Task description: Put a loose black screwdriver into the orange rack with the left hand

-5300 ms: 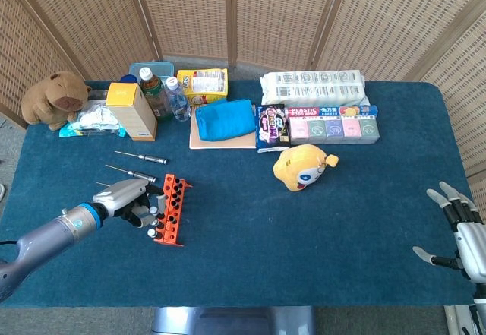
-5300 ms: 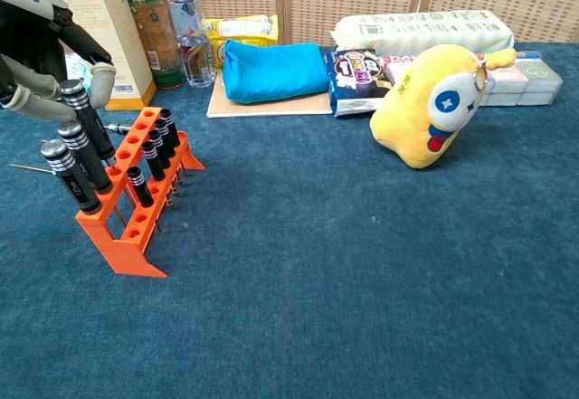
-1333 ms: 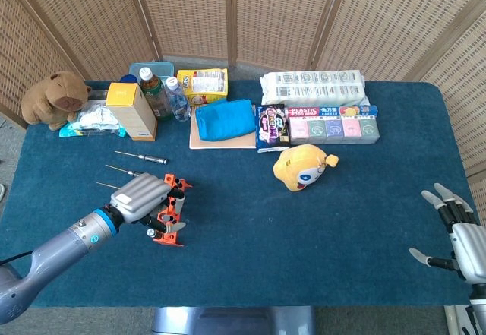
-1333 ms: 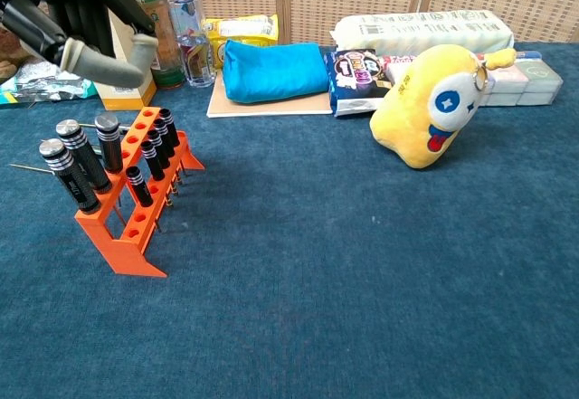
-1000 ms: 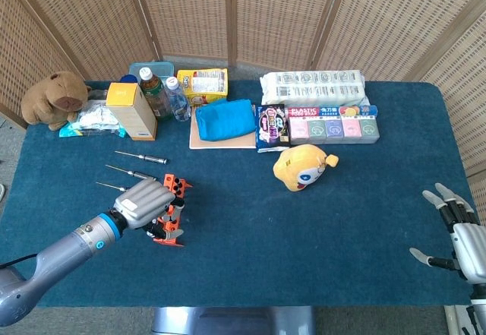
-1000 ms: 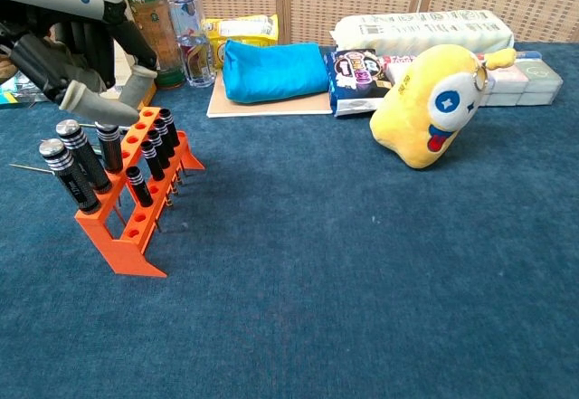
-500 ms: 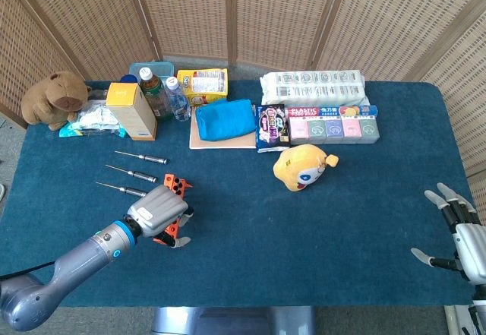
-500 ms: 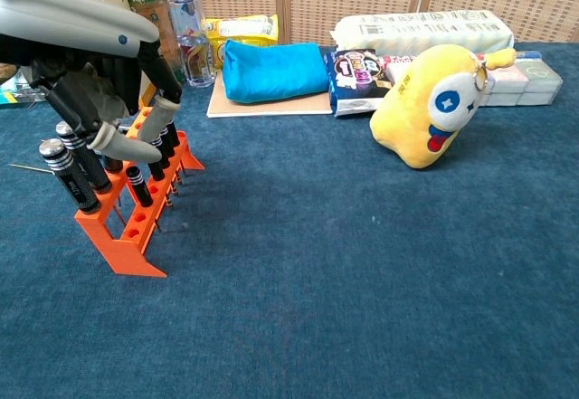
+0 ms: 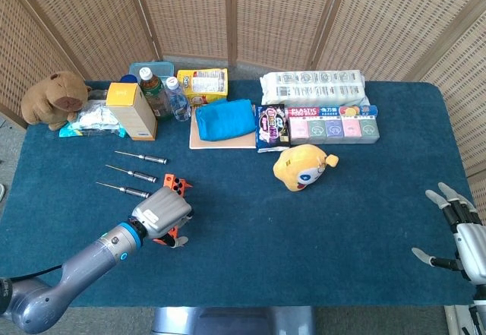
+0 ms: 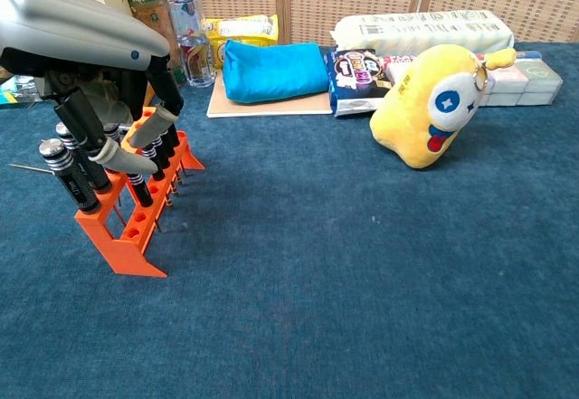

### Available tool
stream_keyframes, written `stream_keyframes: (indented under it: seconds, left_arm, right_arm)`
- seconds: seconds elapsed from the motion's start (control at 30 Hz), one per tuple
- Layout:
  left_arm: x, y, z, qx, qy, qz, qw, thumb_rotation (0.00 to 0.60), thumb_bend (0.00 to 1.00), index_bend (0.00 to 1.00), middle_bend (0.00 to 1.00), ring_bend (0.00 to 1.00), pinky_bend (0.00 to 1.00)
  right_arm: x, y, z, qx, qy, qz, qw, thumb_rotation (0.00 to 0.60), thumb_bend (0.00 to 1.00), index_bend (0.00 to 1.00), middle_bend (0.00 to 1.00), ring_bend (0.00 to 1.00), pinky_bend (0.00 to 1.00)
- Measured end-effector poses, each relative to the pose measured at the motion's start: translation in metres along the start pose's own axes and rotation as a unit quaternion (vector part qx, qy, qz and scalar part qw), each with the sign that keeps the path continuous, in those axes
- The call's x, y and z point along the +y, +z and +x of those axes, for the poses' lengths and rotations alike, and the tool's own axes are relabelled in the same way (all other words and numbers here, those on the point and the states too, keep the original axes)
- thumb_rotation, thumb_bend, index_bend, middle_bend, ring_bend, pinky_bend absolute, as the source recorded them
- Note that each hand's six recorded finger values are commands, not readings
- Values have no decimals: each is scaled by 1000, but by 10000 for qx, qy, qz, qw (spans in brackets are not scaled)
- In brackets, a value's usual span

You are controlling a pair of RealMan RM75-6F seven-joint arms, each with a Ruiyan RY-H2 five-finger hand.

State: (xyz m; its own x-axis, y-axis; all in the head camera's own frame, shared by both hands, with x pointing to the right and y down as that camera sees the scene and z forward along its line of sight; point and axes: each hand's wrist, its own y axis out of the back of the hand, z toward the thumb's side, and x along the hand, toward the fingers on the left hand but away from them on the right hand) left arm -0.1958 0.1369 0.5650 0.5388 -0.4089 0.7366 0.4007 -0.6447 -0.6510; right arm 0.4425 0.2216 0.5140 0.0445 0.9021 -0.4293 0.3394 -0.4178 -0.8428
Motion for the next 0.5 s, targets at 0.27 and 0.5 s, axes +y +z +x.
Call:
stream_keyframes:
  seconds: [0.27,0.5]
  left_arm:
    - [2,-2,-1,90,8,2,10000,370,281,621,915,892,982]
    - [2,-8,-4,170,-31,73,9998,389,281,626,915,892,982]
  right_arm:
    - [0,0,0,-1,1,-3,10000,600,7,117,0,0,0]
    - [0,0,0,-8,5,-7,10000,600,7,117,0,0,0]
